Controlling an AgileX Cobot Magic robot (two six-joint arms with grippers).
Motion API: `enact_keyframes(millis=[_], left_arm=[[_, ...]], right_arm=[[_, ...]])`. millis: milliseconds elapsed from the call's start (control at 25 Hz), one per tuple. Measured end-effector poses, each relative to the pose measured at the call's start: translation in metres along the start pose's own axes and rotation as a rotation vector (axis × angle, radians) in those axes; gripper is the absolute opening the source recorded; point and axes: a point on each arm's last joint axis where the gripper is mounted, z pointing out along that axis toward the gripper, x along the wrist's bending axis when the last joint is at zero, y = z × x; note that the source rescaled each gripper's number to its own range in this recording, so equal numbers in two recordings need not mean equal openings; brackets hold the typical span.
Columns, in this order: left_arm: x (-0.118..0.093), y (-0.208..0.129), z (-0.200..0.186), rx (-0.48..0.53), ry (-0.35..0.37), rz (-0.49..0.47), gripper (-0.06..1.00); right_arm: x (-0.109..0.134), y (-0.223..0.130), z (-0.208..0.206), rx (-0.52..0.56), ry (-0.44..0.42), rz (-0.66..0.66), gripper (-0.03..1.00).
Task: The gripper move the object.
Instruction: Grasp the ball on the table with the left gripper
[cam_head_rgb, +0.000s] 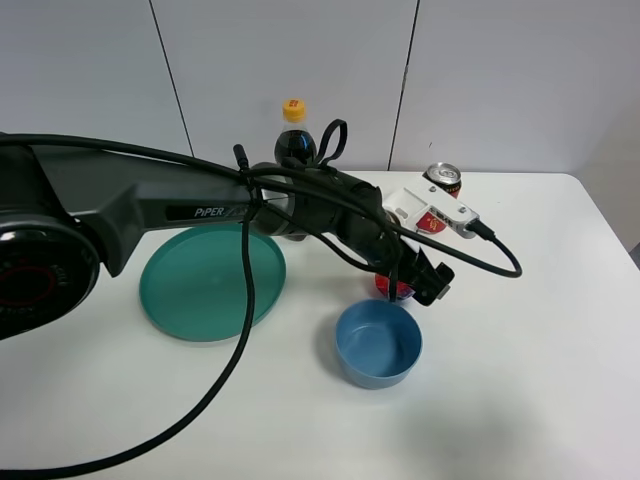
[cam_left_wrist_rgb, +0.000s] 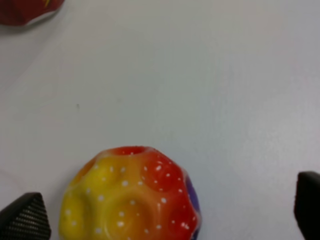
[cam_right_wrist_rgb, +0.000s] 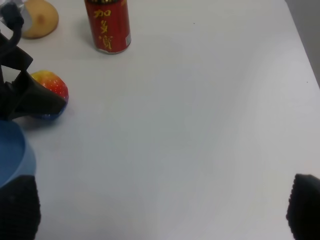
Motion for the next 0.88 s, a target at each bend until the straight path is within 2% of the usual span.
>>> enact_keyframes(millis=[400,880], left_arm=[[0.001,-0.009,0.013,0.027,0.003,0.006,1.0],[0.017,-0.015,0.025,0.026,0.03,-0.008,1.0]], right_arm=[[0.0,0.0,0.0,0.0,0.0,0.0,1.0],[0.0,0.0,0.0,0.0,0.0,0.0,1.0]])
